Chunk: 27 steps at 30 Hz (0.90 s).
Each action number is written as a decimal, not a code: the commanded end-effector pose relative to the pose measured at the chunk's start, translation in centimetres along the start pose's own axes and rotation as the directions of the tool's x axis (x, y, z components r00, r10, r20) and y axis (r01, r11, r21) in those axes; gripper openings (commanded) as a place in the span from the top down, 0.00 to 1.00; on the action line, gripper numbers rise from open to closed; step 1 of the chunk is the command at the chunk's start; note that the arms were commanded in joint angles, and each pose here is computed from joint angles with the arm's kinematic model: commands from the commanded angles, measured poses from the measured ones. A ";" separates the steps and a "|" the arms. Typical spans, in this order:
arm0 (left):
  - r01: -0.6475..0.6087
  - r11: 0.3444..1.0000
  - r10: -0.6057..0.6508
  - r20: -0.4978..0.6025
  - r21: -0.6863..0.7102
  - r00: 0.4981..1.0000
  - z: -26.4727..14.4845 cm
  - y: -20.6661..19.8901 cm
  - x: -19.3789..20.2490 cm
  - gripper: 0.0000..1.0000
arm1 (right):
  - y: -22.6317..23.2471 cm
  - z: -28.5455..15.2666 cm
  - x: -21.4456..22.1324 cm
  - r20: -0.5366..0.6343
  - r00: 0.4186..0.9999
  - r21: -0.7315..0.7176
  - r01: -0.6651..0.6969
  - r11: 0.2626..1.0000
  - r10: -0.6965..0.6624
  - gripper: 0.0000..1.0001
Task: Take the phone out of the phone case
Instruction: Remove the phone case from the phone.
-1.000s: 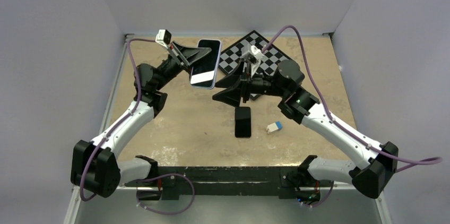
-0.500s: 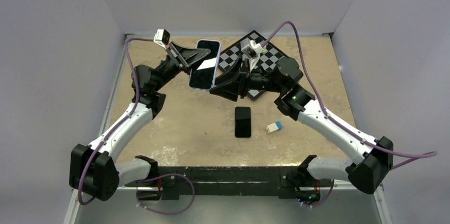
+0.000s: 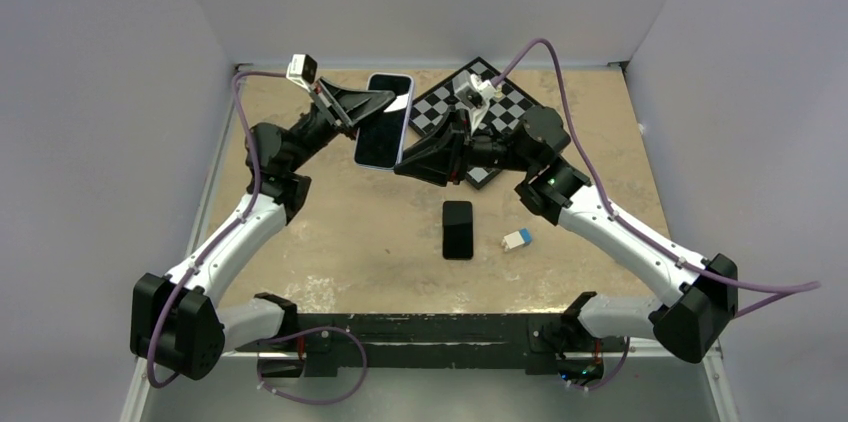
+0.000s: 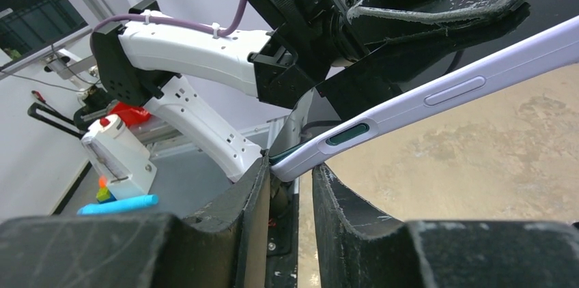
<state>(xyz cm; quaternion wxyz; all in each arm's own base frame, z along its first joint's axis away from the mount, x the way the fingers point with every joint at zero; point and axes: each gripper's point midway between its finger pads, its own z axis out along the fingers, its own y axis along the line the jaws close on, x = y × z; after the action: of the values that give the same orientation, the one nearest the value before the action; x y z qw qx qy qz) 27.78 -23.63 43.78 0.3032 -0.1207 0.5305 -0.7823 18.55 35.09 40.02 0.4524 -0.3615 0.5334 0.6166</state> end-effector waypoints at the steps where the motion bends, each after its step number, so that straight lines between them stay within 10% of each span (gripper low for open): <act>1: -0.030 0.988 0.034 -0.028 0.151 0.999 -0.1 -5.5 1.0 1.00 | -0.3 0.3 -1.1 0.024 0.996 -0.004 0.081 0.997 -0.081 0.76; 27: 0.092 0.975 -0.073 -0.098 0.201 0.992 -0.2 -6.6 1.9 1.00 | -9.7 1.3 -0.5 -0.111 0.949 0.292 0.316 0.903 -0.296 1.00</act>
<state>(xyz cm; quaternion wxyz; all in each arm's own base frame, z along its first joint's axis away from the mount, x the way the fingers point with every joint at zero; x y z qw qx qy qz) 28.64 -22.51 44.91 0.2881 -0.1466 0.4990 -0.8041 20.60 36.21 40.44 0.5130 -0.4318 0.4952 0.5524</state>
